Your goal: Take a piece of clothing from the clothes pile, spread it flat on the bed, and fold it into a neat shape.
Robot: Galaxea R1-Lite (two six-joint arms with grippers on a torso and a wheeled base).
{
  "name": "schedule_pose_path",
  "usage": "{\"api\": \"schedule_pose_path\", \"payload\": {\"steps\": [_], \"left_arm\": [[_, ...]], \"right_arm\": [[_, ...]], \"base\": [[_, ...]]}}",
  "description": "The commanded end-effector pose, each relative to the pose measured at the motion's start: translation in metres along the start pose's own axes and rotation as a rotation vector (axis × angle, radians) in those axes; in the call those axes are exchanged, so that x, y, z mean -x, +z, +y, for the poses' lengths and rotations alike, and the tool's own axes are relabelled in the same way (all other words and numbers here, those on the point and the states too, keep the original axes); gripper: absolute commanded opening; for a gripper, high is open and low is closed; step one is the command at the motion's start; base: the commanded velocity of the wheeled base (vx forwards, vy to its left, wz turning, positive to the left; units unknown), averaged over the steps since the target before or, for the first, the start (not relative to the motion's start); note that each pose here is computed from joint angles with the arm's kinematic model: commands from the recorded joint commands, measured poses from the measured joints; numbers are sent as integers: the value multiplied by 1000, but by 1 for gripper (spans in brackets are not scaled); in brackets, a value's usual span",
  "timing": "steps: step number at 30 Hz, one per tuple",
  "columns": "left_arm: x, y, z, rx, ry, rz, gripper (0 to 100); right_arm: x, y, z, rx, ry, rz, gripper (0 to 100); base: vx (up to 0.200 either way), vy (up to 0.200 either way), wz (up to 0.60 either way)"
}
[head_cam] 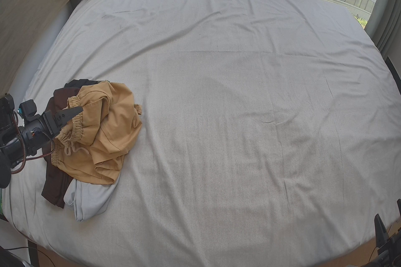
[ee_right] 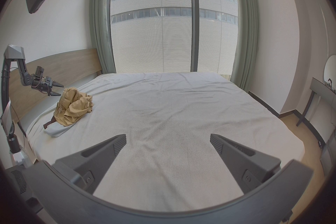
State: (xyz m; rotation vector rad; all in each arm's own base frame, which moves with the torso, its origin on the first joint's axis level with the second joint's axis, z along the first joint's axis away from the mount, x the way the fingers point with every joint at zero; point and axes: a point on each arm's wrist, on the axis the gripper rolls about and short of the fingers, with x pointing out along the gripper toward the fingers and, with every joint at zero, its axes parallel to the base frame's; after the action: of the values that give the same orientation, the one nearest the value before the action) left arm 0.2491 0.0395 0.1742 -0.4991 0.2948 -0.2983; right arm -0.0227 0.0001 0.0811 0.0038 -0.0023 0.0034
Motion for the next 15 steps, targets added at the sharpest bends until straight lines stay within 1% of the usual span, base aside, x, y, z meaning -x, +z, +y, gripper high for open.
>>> {"api": "schedule_pose_path", "payload": {"steps": [1,5,7,15], "left_arm": [[-10,-3,6,17,-1,14,100],[-13,-2,8,7,-8,-1,100],[-20,-1,12,-8,-22,-33,100],[-30,-6,10,22,-50,-27,100]], "right_arm": [[0,-5,0,-1,0,-1,100],[0,-5,0,-1,0,-1,100],[0,-5,0,-1,0,-1,100],[0,-5,0,-1,0,-1,100]], "base": [[0,0,0],[0,0,0],[0,0,0],[0,0,0]]}}
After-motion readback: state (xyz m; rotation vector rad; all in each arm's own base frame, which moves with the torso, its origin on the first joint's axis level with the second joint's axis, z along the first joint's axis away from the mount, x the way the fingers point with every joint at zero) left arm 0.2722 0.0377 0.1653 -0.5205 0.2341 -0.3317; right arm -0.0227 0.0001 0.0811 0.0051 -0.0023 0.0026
